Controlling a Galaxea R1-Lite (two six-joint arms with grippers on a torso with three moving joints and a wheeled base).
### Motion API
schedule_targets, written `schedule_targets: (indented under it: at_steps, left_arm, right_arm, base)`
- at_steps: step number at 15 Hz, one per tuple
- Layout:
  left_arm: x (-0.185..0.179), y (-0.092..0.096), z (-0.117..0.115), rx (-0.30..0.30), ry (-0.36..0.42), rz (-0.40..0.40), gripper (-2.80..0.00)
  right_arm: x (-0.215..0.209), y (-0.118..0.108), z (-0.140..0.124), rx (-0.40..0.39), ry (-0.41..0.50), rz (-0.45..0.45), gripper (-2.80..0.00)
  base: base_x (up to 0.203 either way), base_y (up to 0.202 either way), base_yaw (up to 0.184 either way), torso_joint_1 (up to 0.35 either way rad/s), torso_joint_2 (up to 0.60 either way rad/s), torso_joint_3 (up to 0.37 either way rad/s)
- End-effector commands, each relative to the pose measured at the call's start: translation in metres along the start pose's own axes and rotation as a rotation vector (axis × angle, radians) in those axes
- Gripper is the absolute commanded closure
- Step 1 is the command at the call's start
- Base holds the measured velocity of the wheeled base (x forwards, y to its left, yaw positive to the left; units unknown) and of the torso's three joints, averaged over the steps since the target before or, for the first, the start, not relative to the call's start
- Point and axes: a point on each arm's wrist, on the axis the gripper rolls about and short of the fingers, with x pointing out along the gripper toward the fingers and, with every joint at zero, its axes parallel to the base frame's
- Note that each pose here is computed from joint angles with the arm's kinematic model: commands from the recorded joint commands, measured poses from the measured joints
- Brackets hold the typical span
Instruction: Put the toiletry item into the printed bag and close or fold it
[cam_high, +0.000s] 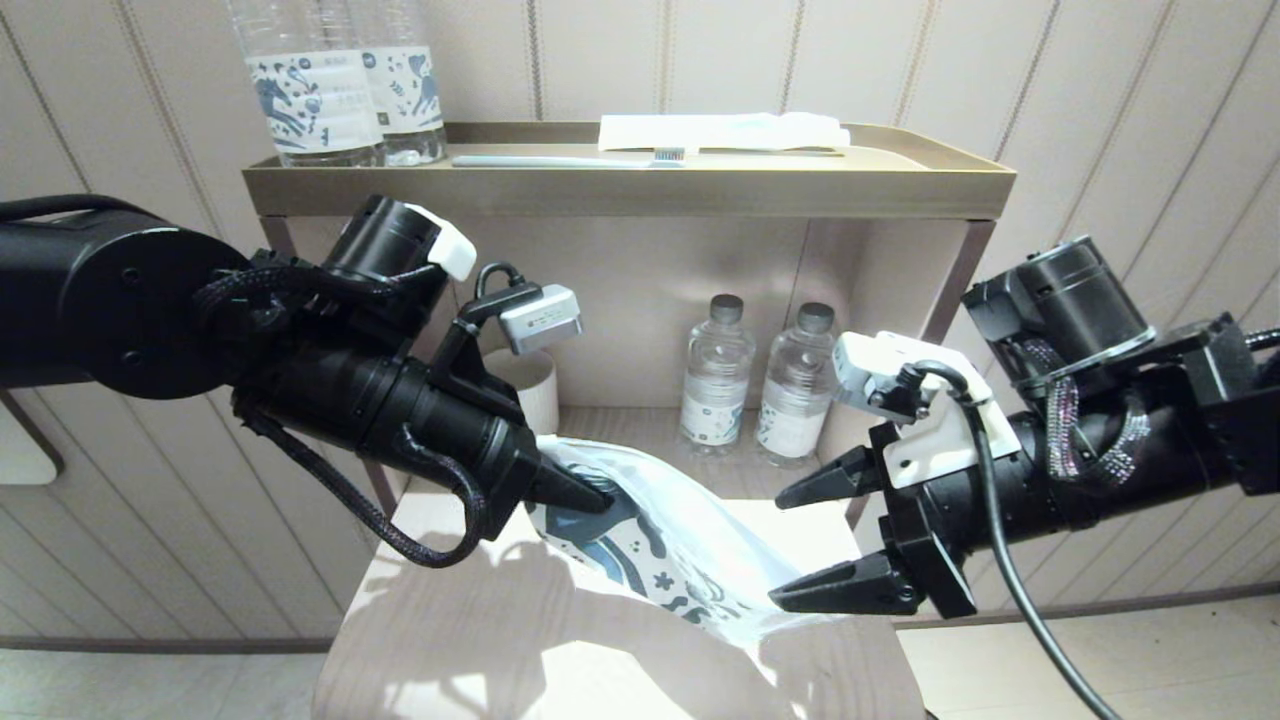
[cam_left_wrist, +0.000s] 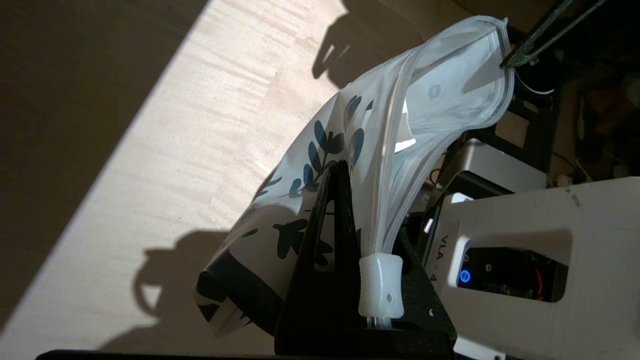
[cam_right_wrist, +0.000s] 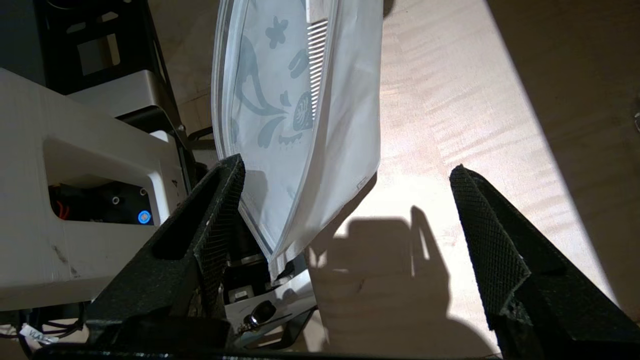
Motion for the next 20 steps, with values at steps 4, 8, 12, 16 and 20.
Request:
schedule_targets:
  at_steps: [4, 8, 12, 16, 20]
  left_arm:
    - [-0.001, 0.004, -0.002, -0.014, -0.004, -0.011, 0.00]
    - [0.000, 0.006, -0.002, -0.015, -0.004, -0.016, 0.00]
    - [0.001, 0.005, -0.003, -0.017, -0.006, -0.029, 0.00]
    - [0.001, 0.005, -0.004, -0.018, -0.004, -0.031, 0.00]
    - [0.001, 0.005, -0.004, -0.018, -0.005, -0.030, 0.00]
  right_arm:
    - [-0.006, 0.001, 0.004, -0.005, -0.038, 0.025, -2.80]
    - [0.007, -0.001, -0.003, 0.015, -0.001, 0.056, -2.80]
    - [0.023, -0.004, -0.009, 0.027, 0.031, 0.087, -2.80]
    - [0.035, -0.008, -0.010, 0.025, 0.015, 0.088, -2.80]
    - [0.038, -0.008, -0.010, 0.037, 0.020, 0.093, -2.80]
  base:
    - [0.000, 0.000, 0.000, 0.000, 0.00, 0.000]
    - [0.000, 0.000, 0.000, 0.000, 0.00, 0.000]
    - [0.000, 0.000, 0.000, 0.000, 0.00, 0.000]
    - [0.000, 0.000, 0.000, 0.000, 0.00, 0.000]
    - [0.000, 0.000, 0.000, 0.000, 0.00, 0.000]
